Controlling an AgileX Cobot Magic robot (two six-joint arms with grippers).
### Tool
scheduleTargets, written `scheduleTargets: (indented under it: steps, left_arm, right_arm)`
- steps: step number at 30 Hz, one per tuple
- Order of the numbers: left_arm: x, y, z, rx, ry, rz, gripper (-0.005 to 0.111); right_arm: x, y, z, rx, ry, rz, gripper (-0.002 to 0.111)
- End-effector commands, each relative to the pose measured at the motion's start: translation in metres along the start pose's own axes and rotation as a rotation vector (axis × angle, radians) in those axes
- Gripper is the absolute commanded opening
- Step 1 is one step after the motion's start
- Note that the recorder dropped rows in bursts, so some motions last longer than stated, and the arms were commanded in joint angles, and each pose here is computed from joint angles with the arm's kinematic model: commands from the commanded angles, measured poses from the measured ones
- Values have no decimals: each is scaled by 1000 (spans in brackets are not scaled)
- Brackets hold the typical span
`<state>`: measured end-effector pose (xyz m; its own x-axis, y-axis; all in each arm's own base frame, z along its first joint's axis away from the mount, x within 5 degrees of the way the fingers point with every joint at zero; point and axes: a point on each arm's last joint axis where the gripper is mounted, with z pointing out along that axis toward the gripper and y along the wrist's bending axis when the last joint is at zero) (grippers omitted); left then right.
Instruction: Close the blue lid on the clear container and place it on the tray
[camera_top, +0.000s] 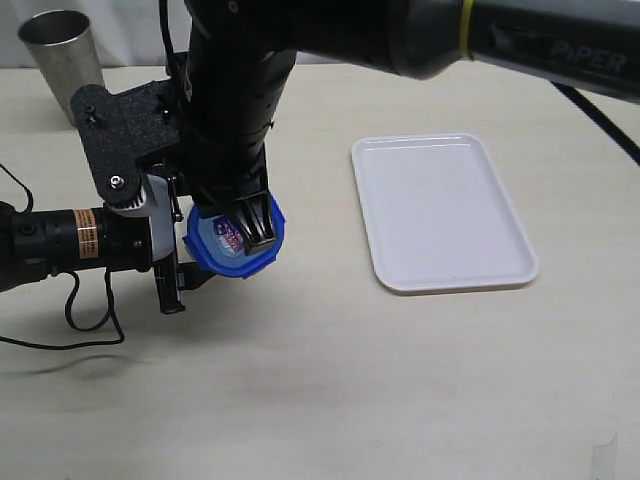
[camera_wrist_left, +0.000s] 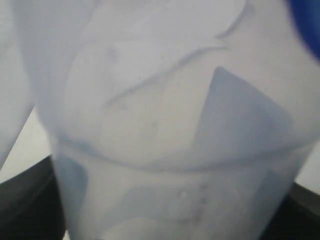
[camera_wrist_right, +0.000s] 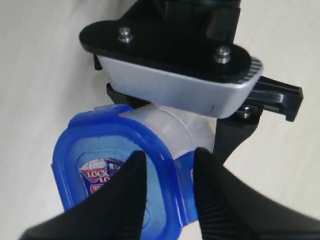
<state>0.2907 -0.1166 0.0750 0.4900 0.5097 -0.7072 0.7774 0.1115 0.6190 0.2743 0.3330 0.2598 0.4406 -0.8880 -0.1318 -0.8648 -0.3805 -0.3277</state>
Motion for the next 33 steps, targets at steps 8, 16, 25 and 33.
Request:
scheduleTargets:
  steps: [8,16,25,33]
  left_arm:
    - [-13,10,-1,-74,-107,-26,0]
    - [-13,10,-1,-74,-107,-26,0]
    - [-13,11,-1,-76,-108,-26,0]
    - [-13,11,-1,-74,-109,-25,0]
  right_arm:
    - [5,15,31,-118,37,-21,16]
    - [5,17,45,-152,52,-23,10]
    - [1,23,47,-212,-2,-41,5]
    - [3,26,50,-249,24,-54,4]
